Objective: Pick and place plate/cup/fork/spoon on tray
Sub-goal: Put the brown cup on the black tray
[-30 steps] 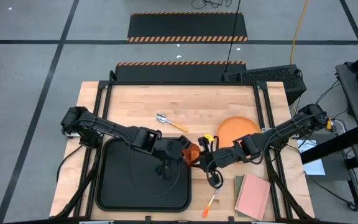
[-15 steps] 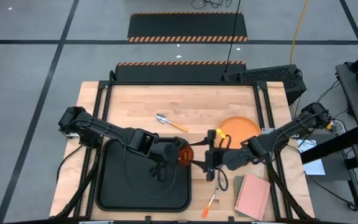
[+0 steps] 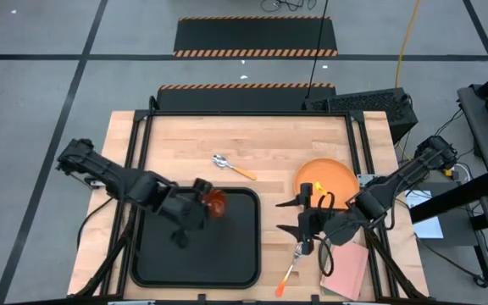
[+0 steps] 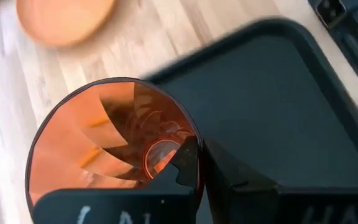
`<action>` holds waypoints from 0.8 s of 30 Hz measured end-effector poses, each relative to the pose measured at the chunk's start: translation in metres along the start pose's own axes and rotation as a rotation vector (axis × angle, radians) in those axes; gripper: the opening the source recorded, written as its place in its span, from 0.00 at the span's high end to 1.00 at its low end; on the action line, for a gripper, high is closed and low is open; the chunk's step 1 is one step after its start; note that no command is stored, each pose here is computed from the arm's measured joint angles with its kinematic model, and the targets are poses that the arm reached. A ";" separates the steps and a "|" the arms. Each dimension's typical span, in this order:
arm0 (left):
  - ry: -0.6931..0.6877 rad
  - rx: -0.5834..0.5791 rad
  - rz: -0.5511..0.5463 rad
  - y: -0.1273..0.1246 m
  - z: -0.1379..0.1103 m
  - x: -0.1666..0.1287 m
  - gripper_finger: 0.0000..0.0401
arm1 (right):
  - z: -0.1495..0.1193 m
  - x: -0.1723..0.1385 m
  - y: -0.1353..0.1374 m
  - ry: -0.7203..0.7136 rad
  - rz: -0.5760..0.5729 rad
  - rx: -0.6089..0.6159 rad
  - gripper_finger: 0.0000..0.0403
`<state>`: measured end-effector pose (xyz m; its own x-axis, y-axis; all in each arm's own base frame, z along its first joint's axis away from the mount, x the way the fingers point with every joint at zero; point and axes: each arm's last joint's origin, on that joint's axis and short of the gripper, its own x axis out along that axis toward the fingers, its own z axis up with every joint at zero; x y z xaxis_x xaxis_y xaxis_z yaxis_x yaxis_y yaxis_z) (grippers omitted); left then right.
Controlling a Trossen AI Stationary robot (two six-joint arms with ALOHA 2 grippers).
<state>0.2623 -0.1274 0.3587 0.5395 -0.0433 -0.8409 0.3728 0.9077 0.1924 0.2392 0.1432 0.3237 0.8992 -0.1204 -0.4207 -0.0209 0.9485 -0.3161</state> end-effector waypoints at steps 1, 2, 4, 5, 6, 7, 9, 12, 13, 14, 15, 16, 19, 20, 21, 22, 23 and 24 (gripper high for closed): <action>-0.009 -0.022 0.002 -0.002 -0.001 -0.005 0.97 | -0.001 0.000 0.000 0.006 0.001 0.005 0.36; -0.012 -0.044 0.004 -0.005 -0.004 -0.011 0.98 | -0.001 0.000 0.000 0.013 0.001 0.005 0.36; 0.024 -0.092 0.019 -0.009 -0.013 -0.021 0.98 | -0.002 0.000 0.000 0.020 0.001 0.012 0.36; 0.042 -0.117 0.036 -0.010 -0.017 -0.025 0.98 | -0.003 0.000 0.000 0.024 0.001 0.016 0.36; 0.049 -0.146 0.051 -0.011 -0.020 -0.029 0.98 | -0.003 0.000 0.000 0.028 0.000 0.023 0.36; 0.061 -0.177 0.064 -0.013 -0.024 -0.032 0.98 | -0.003 0.000 0.000 0.030 0.000 0.030 0.36; 0.120 -0.232 0.096 -0.016 -0.034 -0.035 0.98 | -0.004 0.000 0.000 0.033 0.000 0.039 0.36; 0.184 -0.307 0.135 -0.021 -0.047 -0.038 0.97 | -0.004 0.000 0.000 0.037 0.000 0.055 0.36; 0.205 -0.324 0.149 -0.022 -0.051 -0.038 0.98 | -0.004 0.000 0.000 0.038 0.000 0.055 0.36; 0.229 -0.335 0.163 -0.024 -0.055 -0.037 0.98 | -0.005 0.000 0.000 0.039 0.000 0.054 0.36; 0.243 -0.348 0.172 -0.025 -0.059 -0.036 0.98 | -0.005 0.000 0.000 0.039 0.000 0.054 0.36; 0.248 -0.366 0.175 -0.026 -0.062 -0.035 0.98 | -0.004 0.000 0.000 0.039 0.000 0.054 0.36; 0.278 -0.414 0.195 -0.027 -0.073 -0.033 0.98 | -0.005 0.000 0.000 0.039 0.000 0.048 0.36; 0.288 -0.426 0.203 -0.028 -0.077 -0.031 0.98 | -0.005 0.000 0.000 0.039 0.000 0.046 0.36; 0.294 -0.442 0.208 -0.028 -0.081 -0.029 0.98 | -0.005 0.000 0.000 0.039 0.000 0.044 0.36; 0.299 -0.458 0.215 -0.028 -0.085 -0.028 0.98 | -0.005 0.000 0.000 0.039 0.000 0.043 0.36; 0.308 -0.474 0.223 -0.028 -0.089 -0.026 0.97 | -0.005 0.000 0.000 0.039 0.000 0.043 0.36; 0.316 -0.488 0.229 -0.027 -0.094 -0.025 0.97 | -0.005 0.000 0.000 0.039 0.000 0.043 0.36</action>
<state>0.1679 -0.1121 0.3272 0.2881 0.2330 -0.9288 -0.1543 0.9686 0.1951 0.2370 0.1422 0.3198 0.8813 -0.1309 -0.4540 -0.0014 0.9602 -0.2794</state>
